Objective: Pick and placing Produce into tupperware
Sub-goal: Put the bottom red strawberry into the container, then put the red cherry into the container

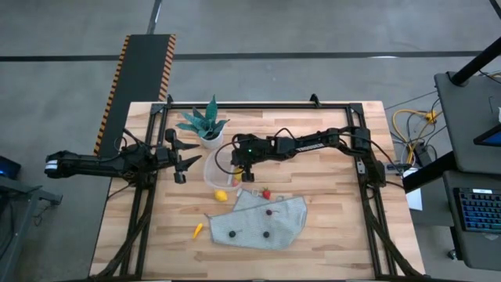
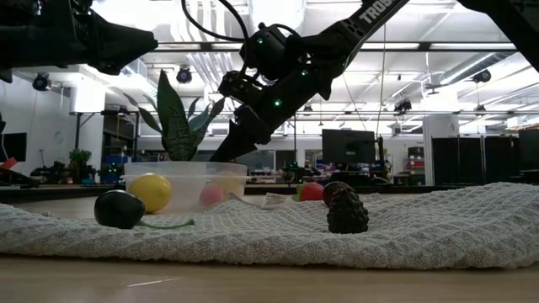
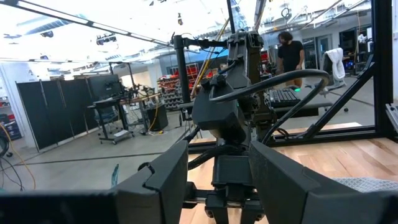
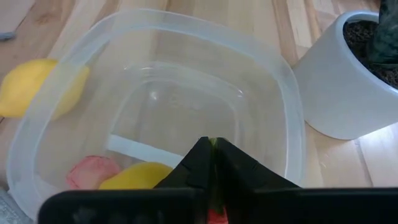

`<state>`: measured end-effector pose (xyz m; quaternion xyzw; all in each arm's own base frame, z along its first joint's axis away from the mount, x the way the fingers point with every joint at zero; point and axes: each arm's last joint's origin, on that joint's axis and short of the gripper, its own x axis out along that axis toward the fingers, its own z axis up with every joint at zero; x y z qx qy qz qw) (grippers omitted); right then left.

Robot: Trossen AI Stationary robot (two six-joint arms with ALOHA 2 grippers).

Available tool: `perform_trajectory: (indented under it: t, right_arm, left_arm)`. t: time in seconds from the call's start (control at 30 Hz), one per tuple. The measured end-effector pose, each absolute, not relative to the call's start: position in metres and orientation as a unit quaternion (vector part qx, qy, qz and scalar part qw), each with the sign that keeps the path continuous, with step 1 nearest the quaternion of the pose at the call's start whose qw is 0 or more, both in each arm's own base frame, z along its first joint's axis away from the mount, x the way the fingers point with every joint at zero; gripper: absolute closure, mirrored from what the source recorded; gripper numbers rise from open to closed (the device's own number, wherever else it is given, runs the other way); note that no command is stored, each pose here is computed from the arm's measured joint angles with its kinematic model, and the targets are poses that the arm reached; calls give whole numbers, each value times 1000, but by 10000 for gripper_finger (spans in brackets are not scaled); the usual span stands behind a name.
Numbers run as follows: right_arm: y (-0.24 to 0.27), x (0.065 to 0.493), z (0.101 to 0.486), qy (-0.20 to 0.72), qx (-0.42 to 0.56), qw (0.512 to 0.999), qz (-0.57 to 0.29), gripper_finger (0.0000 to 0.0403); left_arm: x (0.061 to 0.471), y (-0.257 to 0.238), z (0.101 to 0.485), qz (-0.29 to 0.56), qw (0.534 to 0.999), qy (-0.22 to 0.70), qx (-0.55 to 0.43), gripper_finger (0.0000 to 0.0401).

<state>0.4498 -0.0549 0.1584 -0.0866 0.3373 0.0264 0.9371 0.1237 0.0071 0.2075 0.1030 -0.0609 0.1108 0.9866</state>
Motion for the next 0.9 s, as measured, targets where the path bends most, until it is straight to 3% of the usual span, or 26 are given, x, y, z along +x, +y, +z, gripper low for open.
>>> perform_trajectory:
  t: [0.43, 0.67, 0.9]
  right_arm:
    - [-55, 450, 158, 338, -75, 938, 21, 280]
    - [-55, 449, 163, 336, -75, 939, 21, 262]
    - [-52, 439, 201, 309, -85, 947, 21, 270]
  left_arm:
    - [124, 7, 207, 111, 987, -61, 103, 244]
    - [124, 7, 207, 111, 987, -61, 103, 244]
    - [124, 7, 207, 111, 987, -60, 103, 244]
